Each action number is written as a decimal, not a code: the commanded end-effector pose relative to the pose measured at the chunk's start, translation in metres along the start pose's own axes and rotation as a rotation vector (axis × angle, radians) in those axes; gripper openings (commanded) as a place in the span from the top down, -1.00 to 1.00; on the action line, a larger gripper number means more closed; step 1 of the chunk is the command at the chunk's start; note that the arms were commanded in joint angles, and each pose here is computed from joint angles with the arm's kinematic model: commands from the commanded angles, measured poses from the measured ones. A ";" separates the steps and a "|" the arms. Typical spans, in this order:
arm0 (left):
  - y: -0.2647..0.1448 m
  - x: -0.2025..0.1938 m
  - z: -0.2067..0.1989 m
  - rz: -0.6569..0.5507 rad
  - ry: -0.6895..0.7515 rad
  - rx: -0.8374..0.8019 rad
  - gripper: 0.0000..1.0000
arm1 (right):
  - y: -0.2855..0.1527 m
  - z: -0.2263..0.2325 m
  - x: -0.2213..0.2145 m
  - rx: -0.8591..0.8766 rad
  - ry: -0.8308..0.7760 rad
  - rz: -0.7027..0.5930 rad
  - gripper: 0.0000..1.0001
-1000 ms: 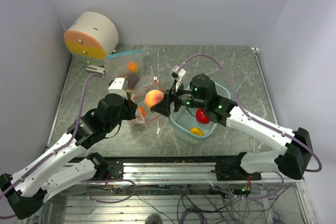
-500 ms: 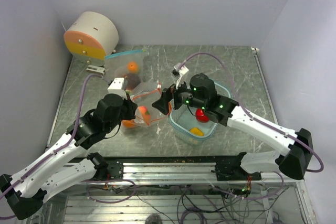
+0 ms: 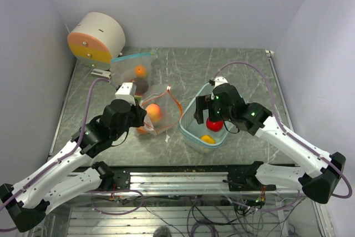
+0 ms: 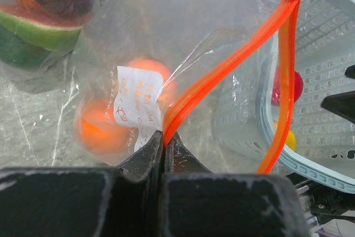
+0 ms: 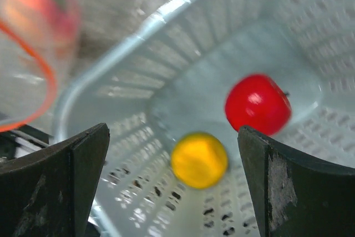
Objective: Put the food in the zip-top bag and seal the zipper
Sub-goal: Pick up the fake fruit from the bin.
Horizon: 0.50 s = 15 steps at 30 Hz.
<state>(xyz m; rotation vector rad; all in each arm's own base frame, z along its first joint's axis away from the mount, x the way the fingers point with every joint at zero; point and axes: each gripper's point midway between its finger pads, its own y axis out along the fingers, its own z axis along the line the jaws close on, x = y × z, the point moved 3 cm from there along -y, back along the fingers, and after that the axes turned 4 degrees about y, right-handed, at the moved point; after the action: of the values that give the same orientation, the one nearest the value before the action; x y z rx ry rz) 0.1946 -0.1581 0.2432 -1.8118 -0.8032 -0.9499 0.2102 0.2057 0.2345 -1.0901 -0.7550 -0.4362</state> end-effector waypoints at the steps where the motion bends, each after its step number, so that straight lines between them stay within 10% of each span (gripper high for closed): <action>1: -0.002 0.011 -0.006 -0.042 0.004 -0.040 0.86 | 0.011 -0.040 -0.042 -0.141 0.056 0.181 -0.99; 15: -0.003 0.009 -0.004 -0.045 0.010 -0.037 0.86 | 0.057 -0.079 -0.073 -0.372 0.098 0.241 -1.00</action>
<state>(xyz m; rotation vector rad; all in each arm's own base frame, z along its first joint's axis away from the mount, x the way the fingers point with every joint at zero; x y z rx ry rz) 0.1925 -0.1553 0.2483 -1.8100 -0.8135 -0.9761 0.2130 0.1618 0.1299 -1.4209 -0.4702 -0.3253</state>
